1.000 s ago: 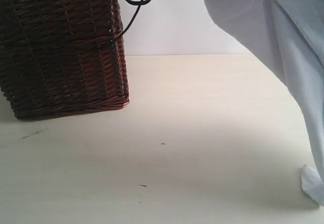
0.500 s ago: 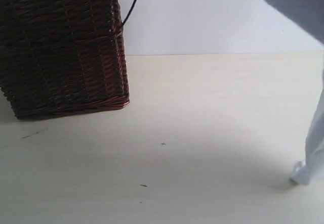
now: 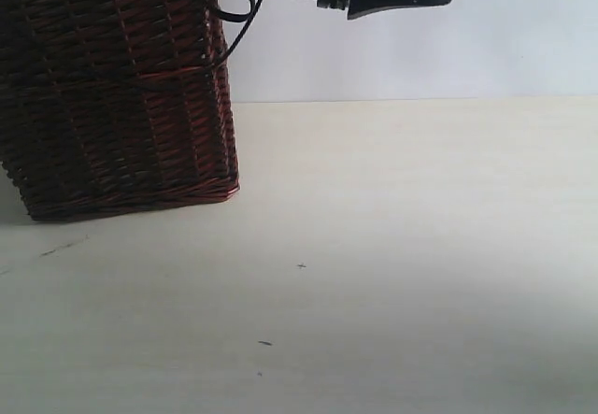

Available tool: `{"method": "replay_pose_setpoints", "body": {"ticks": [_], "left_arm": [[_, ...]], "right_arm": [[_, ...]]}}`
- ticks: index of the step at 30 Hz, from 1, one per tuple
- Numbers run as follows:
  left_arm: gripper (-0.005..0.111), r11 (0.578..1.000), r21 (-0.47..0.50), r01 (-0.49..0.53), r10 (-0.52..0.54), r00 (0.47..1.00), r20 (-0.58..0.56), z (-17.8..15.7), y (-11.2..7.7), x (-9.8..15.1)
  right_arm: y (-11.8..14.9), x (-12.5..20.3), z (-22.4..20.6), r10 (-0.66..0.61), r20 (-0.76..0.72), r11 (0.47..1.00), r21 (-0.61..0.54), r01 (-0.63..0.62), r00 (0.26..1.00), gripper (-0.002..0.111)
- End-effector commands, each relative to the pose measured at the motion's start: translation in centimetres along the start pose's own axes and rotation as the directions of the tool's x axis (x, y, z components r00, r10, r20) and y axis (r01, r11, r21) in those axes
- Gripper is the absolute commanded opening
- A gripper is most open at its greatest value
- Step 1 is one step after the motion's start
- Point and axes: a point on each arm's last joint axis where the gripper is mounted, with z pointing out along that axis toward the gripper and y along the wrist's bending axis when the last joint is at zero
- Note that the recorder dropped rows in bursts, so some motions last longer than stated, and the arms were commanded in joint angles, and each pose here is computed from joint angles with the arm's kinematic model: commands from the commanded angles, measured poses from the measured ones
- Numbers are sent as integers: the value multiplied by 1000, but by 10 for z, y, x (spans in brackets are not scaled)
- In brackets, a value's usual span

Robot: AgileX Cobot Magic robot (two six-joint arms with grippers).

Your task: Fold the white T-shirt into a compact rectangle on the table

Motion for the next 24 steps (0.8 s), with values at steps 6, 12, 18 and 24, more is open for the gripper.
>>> {"method": "replay_pose_setpoints", "body": {"ticks": [6,12,18,24], "left_arm": [[57,999,44,-14,17,998,-64,0,-6,4],[57,999,37,-18,21,997,-72,0,-5,5],[57,999,27,-18,20,998,-67,-4,-3,4],[56,999,26,-19,20,997,-69,-4,-3,4]], "right_arm": [[7,-16,46,36,-83,997,71,-30,996,0],[4,-22,43,251,-55,952,-169,-257,966,0],[75,-16,66,55,-233,889,-431,-154,971,0],[45,-32,59,86,-156,935,-330,-134,984,0]]}}
